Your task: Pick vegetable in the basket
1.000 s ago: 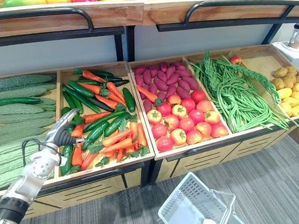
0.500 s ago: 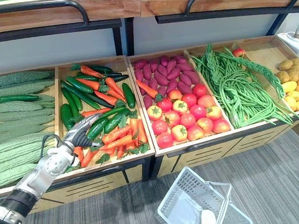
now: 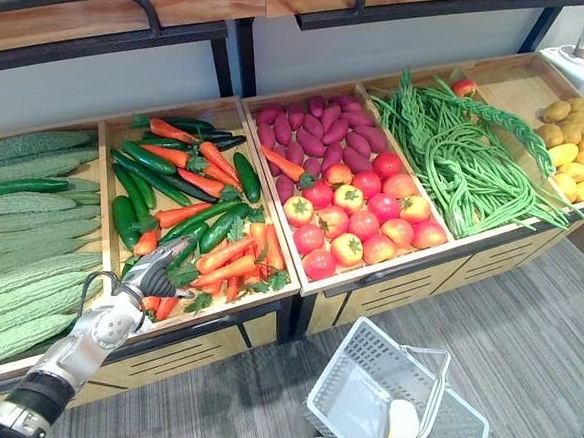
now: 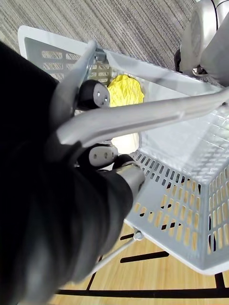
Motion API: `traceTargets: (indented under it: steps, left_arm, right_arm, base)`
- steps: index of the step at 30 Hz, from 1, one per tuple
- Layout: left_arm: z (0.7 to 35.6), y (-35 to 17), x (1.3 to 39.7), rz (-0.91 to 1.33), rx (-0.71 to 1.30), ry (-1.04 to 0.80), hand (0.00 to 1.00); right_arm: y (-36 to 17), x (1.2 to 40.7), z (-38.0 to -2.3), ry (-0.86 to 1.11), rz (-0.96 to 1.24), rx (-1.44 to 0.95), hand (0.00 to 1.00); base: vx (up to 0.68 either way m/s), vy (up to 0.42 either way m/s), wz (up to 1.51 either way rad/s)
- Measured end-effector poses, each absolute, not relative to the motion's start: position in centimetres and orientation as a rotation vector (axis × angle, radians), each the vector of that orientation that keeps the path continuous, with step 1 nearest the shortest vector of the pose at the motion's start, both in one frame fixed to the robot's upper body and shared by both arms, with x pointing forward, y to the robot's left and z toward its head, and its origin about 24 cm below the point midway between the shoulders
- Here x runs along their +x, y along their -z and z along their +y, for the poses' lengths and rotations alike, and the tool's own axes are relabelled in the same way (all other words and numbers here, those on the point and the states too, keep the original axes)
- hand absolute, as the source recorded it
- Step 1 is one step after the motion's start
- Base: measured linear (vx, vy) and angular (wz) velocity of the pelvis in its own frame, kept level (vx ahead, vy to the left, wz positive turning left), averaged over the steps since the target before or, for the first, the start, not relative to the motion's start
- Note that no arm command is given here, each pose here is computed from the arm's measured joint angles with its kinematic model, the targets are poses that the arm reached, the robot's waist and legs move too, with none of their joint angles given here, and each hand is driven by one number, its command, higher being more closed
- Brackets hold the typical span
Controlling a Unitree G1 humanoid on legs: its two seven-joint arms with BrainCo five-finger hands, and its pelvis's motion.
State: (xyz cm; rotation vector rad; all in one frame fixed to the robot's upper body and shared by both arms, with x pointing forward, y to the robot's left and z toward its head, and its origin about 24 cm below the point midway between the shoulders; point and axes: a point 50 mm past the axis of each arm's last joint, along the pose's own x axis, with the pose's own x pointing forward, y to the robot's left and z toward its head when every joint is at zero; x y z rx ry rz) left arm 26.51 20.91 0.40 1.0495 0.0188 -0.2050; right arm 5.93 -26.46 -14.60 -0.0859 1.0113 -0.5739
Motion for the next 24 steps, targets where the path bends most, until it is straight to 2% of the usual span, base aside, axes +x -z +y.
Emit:
traceTargets:
  steps: [6, 20, 21, 24]
  left_arm:
    - [20.7, 0.3, 27.2, 0.061, 1.033, 0.185, 0.00]
    - [19.2, -1.7, 30.1, -0.020, 1.009, 0.116, 0.00]
    - [19.2, -1.7, 30.2, -0.018, 1.009, 0.113, 1.00]
    - [18.8, -1.6, 30.5, -0.020, 0.994, 0.095, 1.00]
  right_arm:
    - [14.4, 7.1, -26.4, 0.565, 0.984, -0.084, 1.00]
    - [13.5, 10.9, -26.0, 0.517, 0.881, -0.099, 1.00]
    - [13.4, 11.0, -26.0, 0.516, 0.877, -0.099, 1.00]
    - [13.4, 11.1, -26.0, 0.517, 0.876, -0.099, 1.00]
  base:
    - [0.00, -0.020, -0.09]
    - [-0.02, -0.030, -0.08]
    - [-0.01, -0.037, -0.06]
    - [0.00, -0.024, -0.02]
